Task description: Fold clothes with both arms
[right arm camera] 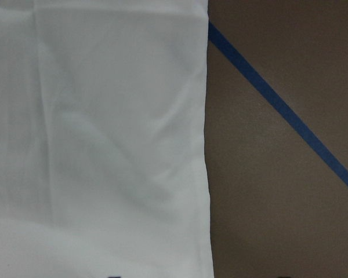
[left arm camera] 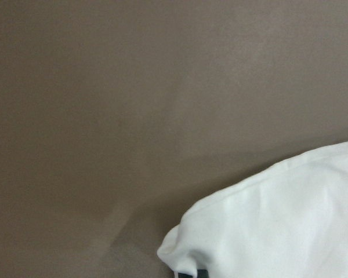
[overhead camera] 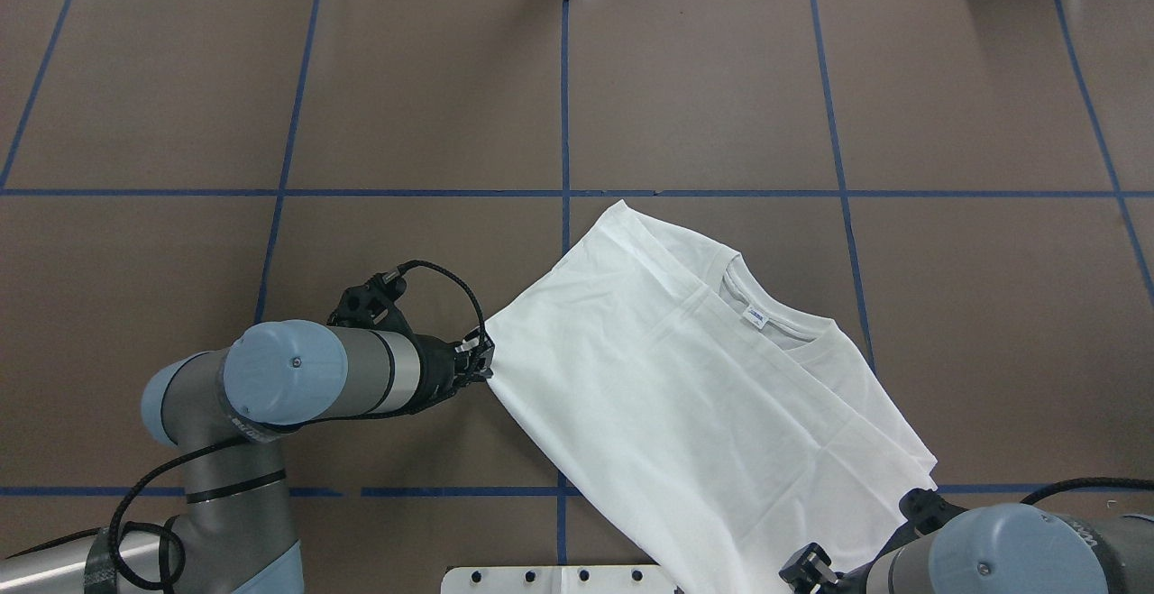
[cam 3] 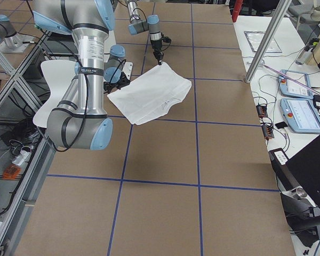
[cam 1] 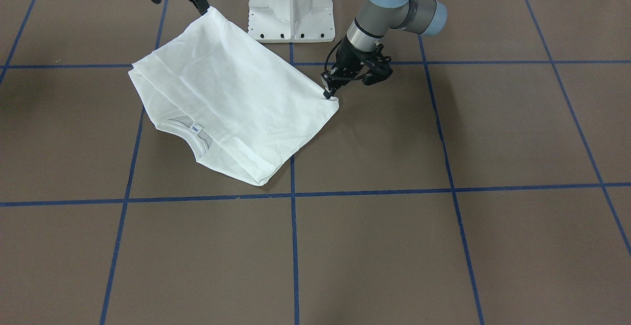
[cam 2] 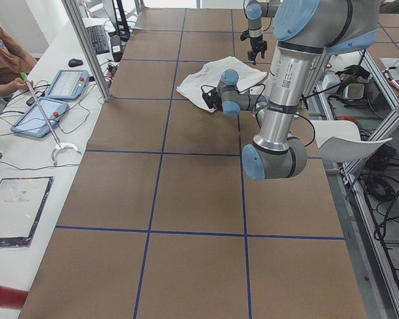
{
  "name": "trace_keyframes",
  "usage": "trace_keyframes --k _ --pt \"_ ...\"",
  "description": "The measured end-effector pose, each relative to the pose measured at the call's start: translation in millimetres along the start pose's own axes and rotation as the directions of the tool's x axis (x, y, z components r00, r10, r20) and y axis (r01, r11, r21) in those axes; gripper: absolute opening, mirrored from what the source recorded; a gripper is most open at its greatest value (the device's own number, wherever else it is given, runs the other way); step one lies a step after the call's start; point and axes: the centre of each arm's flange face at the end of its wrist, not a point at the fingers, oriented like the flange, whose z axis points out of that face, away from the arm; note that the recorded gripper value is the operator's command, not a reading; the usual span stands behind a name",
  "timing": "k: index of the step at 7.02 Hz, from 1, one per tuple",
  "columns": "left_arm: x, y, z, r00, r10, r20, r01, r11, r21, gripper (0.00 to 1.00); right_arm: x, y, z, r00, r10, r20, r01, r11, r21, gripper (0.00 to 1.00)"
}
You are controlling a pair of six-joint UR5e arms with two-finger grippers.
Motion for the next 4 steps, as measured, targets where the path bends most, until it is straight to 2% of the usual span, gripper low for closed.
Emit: trace_keyframes --k 2,4 --pt "38.0 -61.4 -7.7 0.997 0.070 -0.040 -0.066 0.993 0.095 0.00 -19.5 -20.3 -18.9 0.998 0.048 0.051 -0.049 0.999 0.011 1.00" --pt "74.5 -140.3 20.6 0.993 0.117 -0.013 -0.112 0.973 0.204 0.00 -63.6 -37.0 -44.4 0.989 0.086 0.122 -0.093 0.994 0.050 1.00"
